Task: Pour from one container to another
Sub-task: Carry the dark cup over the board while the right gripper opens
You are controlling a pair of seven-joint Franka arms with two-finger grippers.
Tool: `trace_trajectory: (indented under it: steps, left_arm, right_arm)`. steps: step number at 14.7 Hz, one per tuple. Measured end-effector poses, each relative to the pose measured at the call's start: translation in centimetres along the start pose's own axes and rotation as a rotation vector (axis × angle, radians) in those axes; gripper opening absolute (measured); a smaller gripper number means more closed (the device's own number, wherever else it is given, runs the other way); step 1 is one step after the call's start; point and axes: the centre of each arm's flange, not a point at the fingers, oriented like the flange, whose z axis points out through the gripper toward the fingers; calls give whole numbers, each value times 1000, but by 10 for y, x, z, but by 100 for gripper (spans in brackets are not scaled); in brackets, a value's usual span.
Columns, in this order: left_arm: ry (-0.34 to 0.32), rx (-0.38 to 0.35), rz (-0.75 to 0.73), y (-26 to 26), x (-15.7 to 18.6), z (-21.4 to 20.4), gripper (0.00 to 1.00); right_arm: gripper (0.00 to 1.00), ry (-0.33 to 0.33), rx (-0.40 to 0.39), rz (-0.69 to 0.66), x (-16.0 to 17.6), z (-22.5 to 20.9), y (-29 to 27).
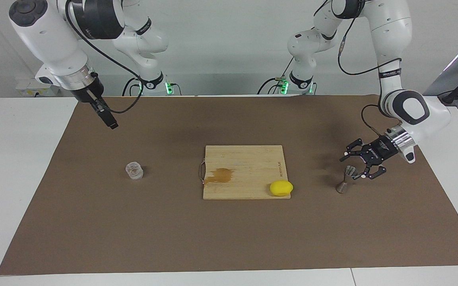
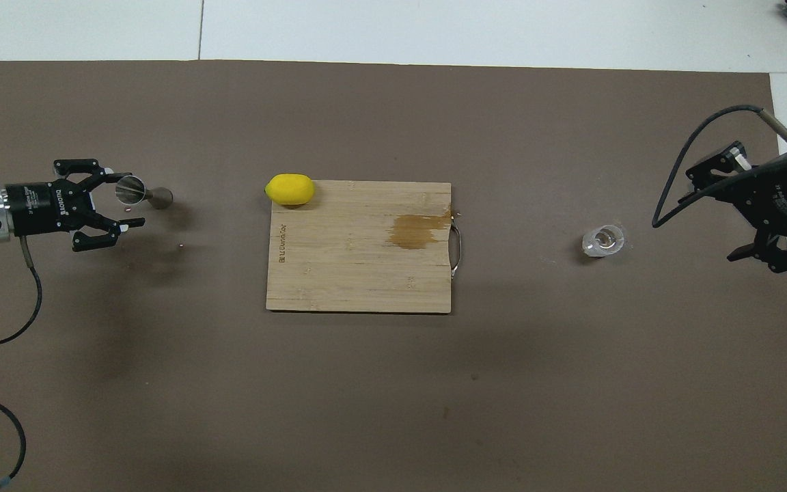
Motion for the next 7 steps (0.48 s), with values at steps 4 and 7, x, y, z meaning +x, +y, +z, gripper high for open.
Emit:
trace_trajectory:
  steps: [4, 7]
  left_arm:
    - [-2, -1, -3, 0, 1, 1, 81]
    - [0, -5, -5, -1, 2, 1, 80]
  right_arm:
    - [76, 5, 7, -45, 7, 3, 2]
    - [93, 2, 5, 73, 5, 5, 1]
